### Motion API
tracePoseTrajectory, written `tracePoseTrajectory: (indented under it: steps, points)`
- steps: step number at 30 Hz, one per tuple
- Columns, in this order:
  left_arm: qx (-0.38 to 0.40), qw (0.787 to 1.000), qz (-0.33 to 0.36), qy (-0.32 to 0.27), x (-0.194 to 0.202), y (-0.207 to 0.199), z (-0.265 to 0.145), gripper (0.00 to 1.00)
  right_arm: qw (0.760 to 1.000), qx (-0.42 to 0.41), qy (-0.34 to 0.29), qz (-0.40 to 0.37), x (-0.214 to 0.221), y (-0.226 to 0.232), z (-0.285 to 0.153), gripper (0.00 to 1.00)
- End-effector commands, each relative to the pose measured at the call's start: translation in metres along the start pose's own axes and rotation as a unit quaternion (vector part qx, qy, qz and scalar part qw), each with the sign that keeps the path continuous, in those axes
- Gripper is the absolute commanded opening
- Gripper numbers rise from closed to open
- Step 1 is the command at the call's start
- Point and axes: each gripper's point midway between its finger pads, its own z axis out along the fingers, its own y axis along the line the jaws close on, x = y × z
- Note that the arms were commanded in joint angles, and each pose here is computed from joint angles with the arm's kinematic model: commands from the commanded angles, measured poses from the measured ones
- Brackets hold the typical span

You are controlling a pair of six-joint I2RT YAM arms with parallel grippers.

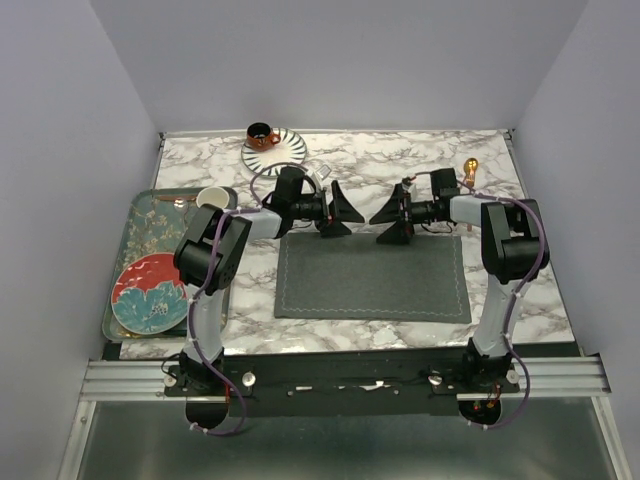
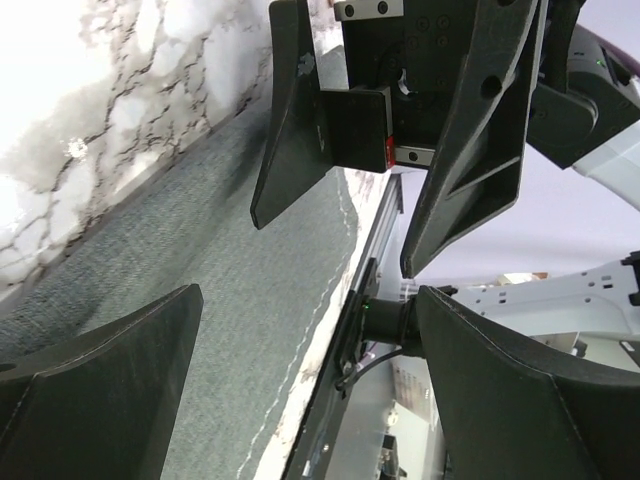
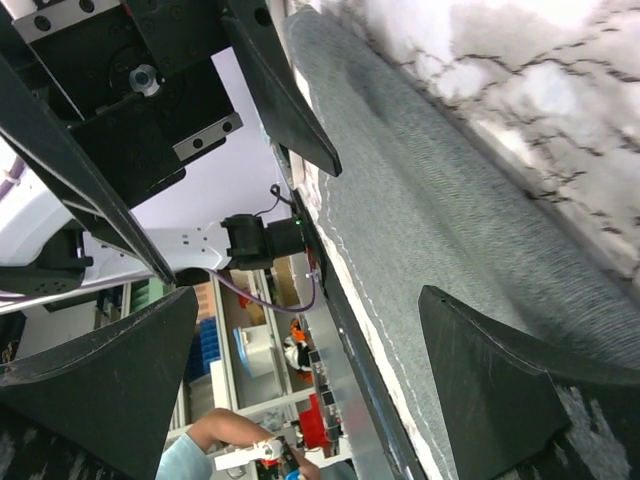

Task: Fold the napkin into a case and place the utensils inside
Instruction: Smooth out the rectangle-folded napkin at the center of the board.

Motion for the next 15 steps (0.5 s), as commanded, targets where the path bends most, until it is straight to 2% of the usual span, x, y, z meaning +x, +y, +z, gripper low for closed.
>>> tracePoseTrajectory:
  steps: [1, 10, 15]
  points:
    - [-0.01, 1.0, 0.003, 0.015, 0.006, 0.025, 0.001, 0.99, 1.0, 0.019, -0.004, -0.001, -0.009, -0.024, 0.009, 1.0]
    - [-0.055, 0.998, -0.008, 0.012, 0.003, 0.068, -0.016, 0.97, 0.999, 0.047, -0.006, 0.02, -0.007, -0.048, 0.008, 1.0]
    - [-0.07, 0.997, -0.021, 0.013, 0.008, 0.083, -0.023, 0.96, 0.998, 0.052, -0.018, 0.036, -0.012, -0.057, -0.012, 1.0]
